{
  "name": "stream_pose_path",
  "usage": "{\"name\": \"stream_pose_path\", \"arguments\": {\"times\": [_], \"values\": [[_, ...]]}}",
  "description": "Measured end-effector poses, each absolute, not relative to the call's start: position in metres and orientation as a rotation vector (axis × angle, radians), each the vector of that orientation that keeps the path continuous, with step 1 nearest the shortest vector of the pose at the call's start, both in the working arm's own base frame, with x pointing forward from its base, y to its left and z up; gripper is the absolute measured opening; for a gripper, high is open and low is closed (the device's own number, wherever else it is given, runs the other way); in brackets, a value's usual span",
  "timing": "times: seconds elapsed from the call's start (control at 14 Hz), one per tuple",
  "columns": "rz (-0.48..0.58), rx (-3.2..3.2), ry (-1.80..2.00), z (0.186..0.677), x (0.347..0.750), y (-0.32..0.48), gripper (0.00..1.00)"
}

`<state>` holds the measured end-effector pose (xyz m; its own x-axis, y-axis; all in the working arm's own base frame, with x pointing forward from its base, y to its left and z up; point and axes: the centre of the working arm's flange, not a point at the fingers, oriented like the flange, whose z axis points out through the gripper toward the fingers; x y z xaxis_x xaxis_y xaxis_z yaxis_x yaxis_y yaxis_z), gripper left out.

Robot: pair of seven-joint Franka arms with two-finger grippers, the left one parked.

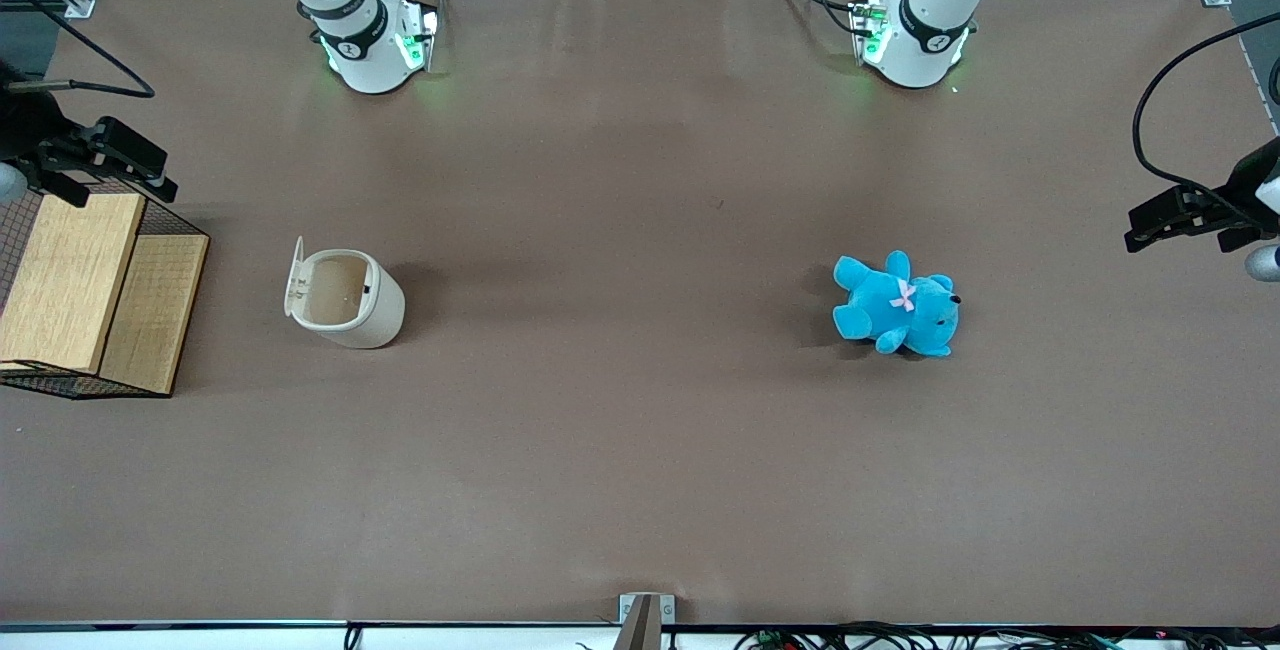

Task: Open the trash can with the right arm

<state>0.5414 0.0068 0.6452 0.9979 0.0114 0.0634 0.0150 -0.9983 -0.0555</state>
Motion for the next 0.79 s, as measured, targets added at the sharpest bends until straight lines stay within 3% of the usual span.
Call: {"name": "stream_pose_path", "arguments": {"times": [0.79], "values": [[-0.097, -3.091, -0.018, 0.6451, 0.5414, 0.0056, 1.00]]}}
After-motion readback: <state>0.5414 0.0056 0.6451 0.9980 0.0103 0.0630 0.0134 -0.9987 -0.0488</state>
